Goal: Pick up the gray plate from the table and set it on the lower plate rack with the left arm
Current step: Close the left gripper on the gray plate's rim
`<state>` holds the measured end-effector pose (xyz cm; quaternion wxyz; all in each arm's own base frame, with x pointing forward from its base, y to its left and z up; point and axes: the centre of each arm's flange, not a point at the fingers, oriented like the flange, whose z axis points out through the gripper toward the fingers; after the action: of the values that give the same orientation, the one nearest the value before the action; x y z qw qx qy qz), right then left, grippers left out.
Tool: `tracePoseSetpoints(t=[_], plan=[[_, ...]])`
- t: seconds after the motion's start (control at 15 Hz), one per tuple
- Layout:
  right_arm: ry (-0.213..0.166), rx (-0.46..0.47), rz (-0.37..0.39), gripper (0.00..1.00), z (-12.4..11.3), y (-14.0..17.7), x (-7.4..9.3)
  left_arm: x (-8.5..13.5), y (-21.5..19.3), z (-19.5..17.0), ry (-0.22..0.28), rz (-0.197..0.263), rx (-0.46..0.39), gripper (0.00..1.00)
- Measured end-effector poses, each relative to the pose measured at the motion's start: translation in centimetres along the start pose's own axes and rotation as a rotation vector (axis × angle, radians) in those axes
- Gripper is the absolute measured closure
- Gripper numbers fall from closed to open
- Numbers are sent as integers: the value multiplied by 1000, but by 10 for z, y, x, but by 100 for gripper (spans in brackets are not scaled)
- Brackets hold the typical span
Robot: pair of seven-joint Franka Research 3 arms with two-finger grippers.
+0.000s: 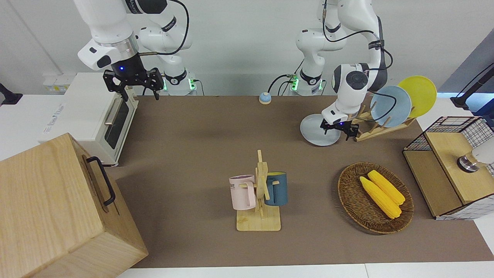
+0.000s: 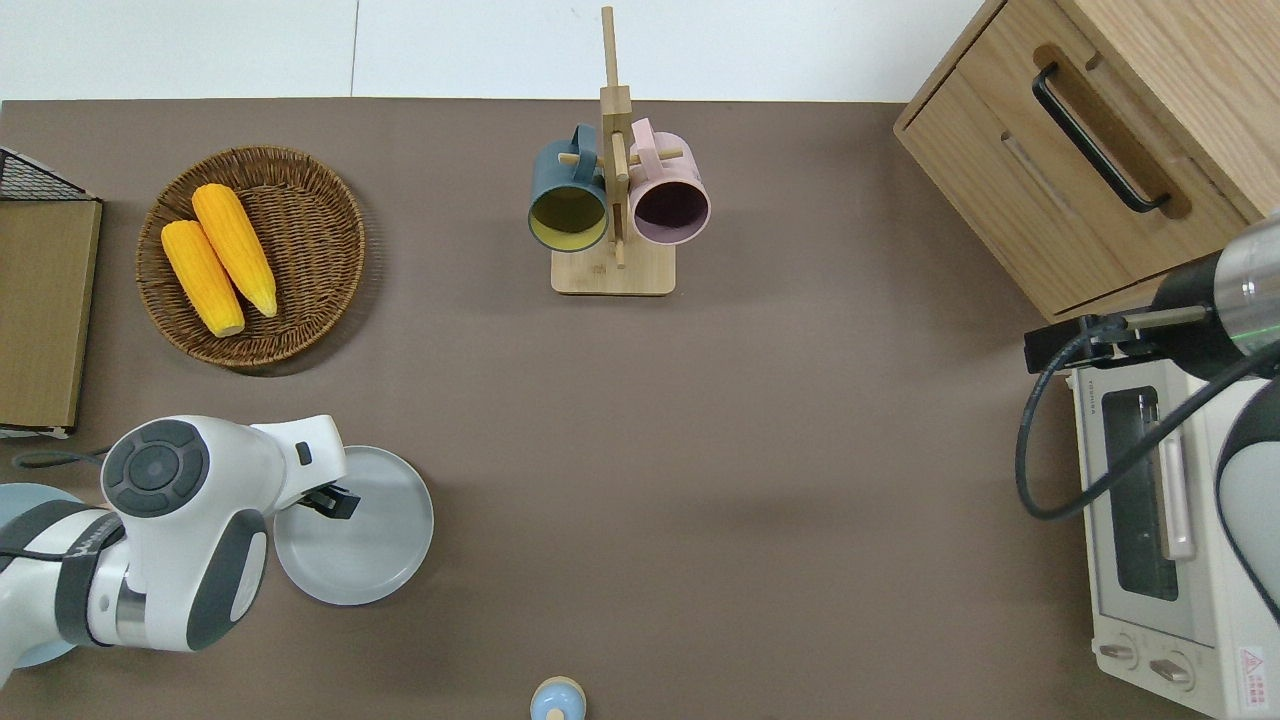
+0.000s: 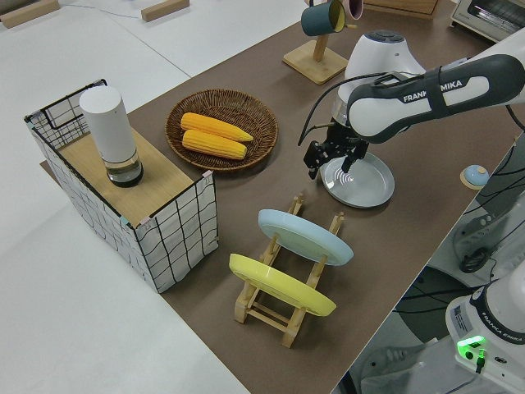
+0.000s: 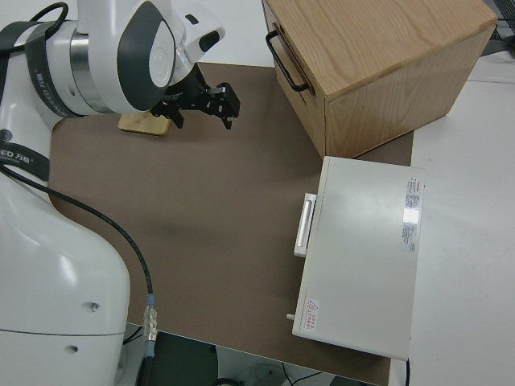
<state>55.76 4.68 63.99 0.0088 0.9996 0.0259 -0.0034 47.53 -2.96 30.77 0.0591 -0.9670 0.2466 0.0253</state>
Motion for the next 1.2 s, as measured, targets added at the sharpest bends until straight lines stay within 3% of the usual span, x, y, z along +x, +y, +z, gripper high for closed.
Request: tracePoseSetpoints(t=[1.0,1.07,1.2], plan=[[0,0,0,1,0,0,0,-2,1,20,-1,9,-3,3],[0,0,0,1,0,0,0,-1,1,20,0,10,-3,9],[0,0,0,1,0,0,0,-1,2,19,3,12,-1,33]])
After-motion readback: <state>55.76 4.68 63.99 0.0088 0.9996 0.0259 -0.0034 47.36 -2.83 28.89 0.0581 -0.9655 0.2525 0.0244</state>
